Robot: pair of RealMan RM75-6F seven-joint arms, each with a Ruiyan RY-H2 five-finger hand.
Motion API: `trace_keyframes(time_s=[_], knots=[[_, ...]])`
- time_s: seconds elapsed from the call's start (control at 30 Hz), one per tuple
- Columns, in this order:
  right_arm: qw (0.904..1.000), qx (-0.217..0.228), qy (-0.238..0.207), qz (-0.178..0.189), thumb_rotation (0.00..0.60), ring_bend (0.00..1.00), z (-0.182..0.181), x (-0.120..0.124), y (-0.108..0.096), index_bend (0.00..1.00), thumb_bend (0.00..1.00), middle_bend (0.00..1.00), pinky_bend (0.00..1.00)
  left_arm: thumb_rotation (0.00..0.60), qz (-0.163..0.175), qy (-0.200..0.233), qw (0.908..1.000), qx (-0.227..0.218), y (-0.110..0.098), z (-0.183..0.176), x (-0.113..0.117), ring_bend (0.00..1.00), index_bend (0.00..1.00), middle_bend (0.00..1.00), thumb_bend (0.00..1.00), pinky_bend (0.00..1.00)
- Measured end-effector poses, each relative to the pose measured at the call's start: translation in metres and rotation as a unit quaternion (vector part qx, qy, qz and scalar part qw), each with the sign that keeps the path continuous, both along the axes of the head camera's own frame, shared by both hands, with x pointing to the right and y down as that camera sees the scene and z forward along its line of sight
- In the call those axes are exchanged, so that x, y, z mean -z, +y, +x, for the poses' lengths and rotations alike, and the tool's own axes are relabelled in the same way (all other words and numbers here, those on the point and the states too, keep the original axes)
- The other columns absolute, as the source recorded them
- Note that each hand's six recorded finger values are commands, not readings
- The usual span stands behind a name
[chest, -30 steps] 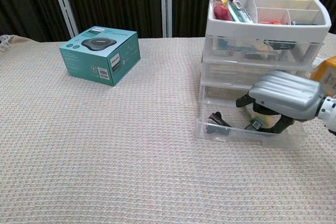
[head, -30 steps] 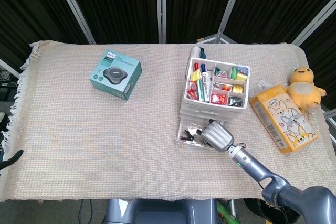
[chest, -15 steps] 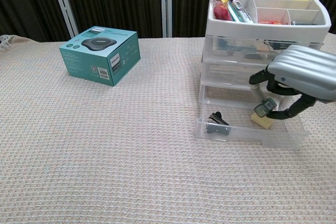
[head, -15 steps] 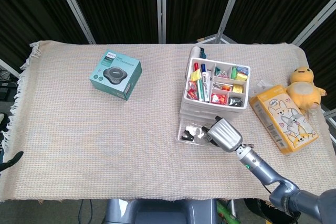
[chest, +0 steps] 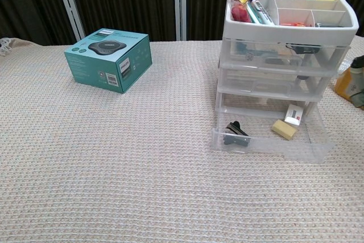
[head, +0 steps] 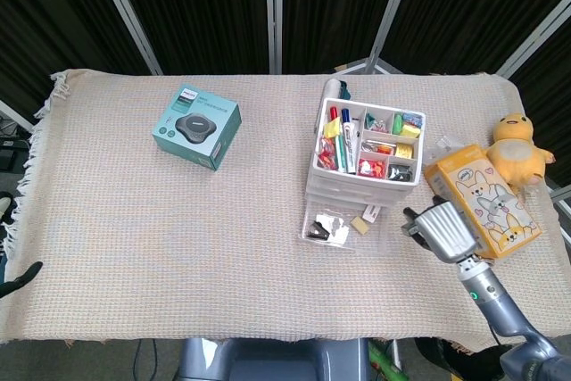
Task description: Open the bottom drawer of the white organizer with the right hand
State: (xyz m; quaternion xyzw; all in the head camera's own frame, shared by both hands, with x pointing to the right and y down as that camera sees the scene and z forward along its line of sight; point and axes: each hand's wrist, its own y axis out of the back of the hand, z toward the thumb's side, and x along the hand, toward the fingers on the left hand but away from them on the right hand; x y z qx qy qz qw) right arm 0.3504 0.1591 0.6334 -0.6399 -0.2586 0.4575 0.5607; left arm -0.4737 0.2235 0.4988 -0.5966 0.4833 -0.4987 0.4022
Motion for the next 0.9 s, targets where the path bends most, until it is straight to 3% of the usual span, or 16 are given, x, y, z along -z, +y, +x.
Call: trace_keyframes(time_s=[0.2, 0.5, 0.63, 0.77, 0.9], knots=[[0.9980, -0.060, 0.018, 0.009, 0.600, 0.92, 0.037, 0.010, 0.005, 0.53, 0.06, 0.94, 0.58, 0.600, 0.001, 0.002, 1.0000, -0.002, 0.001, 0.001, 0.001, 0.00, 0.00, 0.00, 0.16, 0.00], [0.9897, -0.140, -0.016, 0.023, 0.600, 0.74, 0.067, 0.030, 0.017, 0.36, 0.04, 0.72, 0.47, 0.600, 0.002, 0.002, 1.0000, -0.003, 0.002, 0.002, 0.001, 0.00, 0.00, 0.00, 0.16, 0.00], [0.9854, -0.164, -0.039, 0.027, 0.600, 0.53, 0.071, 0.039, 0.023, 0.29, 0.03, 0.49, 0.37, 0.600, 0.001, 0.002, 1.0000, -0.003, 0.002, 0.002, 0.001, 0.00, 0.00, 0.00, 0.16, 0.00], [0.9785, -0.186, -0.086, 0.026, 0.600, 0.24, 0.071, 0.049, 0.031, 0.16, 0.03, 0.22, 0.19, 0.600, 0.001, 0.000, 1.0000, -0.003, 0.002, 0.002, 0.000, 0.00, 0.00, 0.00, 0.16, 0.00], [0.9713, -0.193, -0.138, 0.010, 0.600, 0.03, 0.066, 0.064, 0.040, 0.04, 0.02, 0.04, 0.03, 0.600, -0.003, -0.005, 1.0000, -0.005, 0.003, 0.002, -0.004, 0.00, 0.00, 0.00, 0.16, 0.00]])
